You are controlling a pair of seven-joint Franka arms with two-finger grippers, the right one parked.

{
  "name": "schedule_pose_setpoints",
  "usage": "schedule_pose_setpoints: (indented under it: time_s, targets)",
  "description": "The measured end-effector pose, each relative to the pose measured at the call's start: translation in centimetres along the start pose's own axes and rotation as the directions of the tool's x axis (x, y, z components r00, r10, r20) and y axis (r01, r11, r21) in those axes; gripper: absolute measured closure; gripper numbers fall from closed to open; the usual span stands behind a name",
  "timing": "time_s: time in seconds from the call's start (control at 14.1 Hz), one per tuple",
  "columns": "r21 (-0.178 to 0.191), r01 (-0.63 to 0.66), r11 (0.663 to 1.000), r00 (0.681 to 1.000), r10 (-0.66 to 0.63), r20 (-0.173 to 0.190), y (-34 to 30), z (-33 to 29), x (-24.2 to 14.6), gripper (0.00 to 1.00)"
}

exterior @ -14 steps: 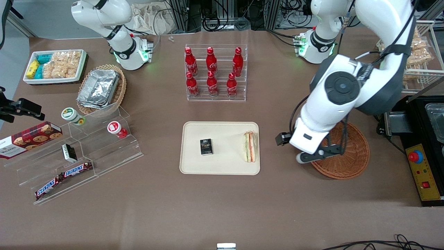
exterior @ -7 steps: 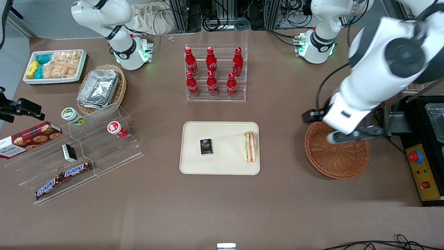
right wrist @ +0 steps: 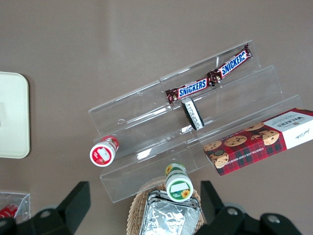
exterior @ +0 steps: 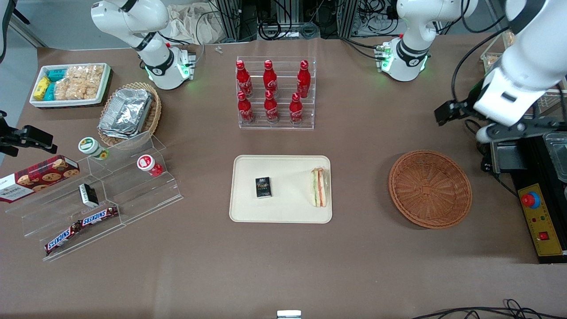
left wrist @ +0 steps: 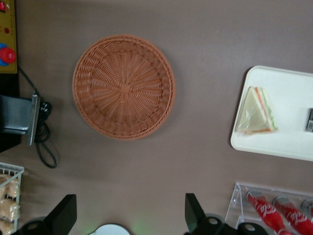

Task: Place sandwich from basket to tray

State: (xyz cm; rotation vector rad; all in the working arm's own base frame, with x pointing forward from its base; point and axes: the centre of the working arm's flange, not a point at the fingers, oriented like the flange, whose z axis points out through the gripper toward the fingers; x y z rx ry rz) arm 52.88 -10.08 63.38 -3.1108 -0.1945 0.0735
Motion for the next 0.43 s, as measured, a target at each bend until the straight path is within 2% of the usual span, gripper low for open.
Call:
schedule_pose_setpoints:
  time_s: [0.21, 0.43]
  targets:
    - [0.005, 0.010, 1.000, 1.000, -0.010, 0.025, -1.79, -0.56, -1.60, 0.00]
    - [0.001, 0.006, 1.000, 1.000, -0.006, 0.017, -1.72, -0.90, -1.51, 0.00]
